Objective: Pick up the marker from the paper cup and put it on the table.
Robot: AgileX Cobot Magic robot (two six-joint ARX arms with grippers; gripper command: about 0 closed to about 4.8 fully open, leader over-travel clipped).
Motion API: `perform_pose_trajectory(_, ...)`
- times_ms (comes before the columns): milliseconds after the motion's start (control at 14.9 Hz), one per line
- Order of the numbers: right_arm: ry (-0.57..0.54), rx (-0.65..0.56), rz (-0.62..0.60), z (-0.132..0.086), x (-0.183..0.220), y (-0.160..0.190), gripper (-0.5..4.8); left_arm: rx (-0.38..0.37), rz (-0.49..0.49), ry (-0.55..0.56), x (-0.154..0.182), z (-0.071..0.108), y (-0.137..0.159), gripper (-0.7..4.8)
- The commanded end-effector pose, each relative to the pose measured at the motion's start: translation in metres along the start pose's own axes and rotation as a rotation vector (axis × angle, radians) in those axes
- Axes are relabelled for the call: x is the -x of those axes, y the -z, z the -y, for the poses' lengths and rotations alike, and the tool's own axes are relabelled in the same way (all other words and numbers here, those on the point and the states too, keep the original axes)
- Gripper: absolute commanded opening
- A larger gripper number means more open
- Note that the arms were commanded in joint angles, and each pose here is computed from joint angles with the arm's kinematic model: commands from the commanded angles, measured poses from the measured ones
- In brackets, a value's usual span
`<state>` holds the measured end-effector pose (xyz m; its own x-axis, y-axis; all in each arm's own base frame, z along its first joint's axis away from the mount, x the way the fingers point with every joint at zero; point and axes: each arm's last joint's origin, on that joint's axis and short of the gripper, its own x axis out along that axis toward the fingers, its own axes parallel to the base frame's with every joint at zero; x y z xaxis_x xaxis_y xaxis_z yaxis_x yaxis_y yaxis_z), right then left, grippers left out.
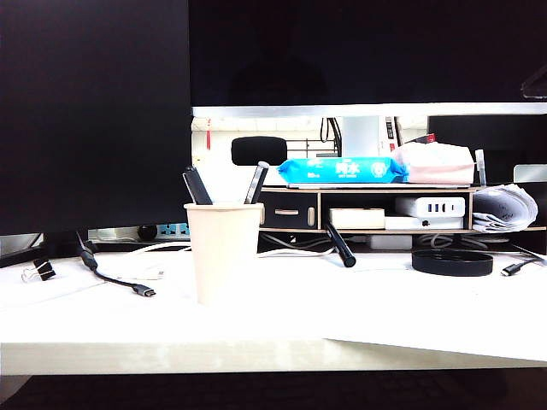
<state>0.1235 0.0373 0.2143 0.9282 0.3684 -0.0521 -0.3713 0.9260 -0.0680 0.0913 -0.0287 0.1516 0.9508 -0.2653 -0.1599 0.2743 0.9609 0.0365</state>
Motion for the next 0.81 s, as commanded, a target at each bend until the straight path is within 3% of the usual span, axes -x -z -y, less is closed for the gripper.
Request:
perform_pose_trajectory(67, 0.007, 0.016, 0.090, 0.000, 0.000, 0.003, -0.01, -0.003, 0.010, -0.007, -0.001, 0.000, 0.000, -0.05)
perform_pose_trajectory(336, -0.024, -0.021, 0.070, -0.003, 0.000, 0.031, -0.01, 0.009, 0.115, -0.010, 0.000, -0.001, -0.010, -0.05)
perform_pose_trajectory(805, -0.050, -0.101, -0.004, -0.005, 0.002, 0.051, -0.01, 0.010, 0.126, -0.011, 0.000, -0.001, -0.011, -0.05)
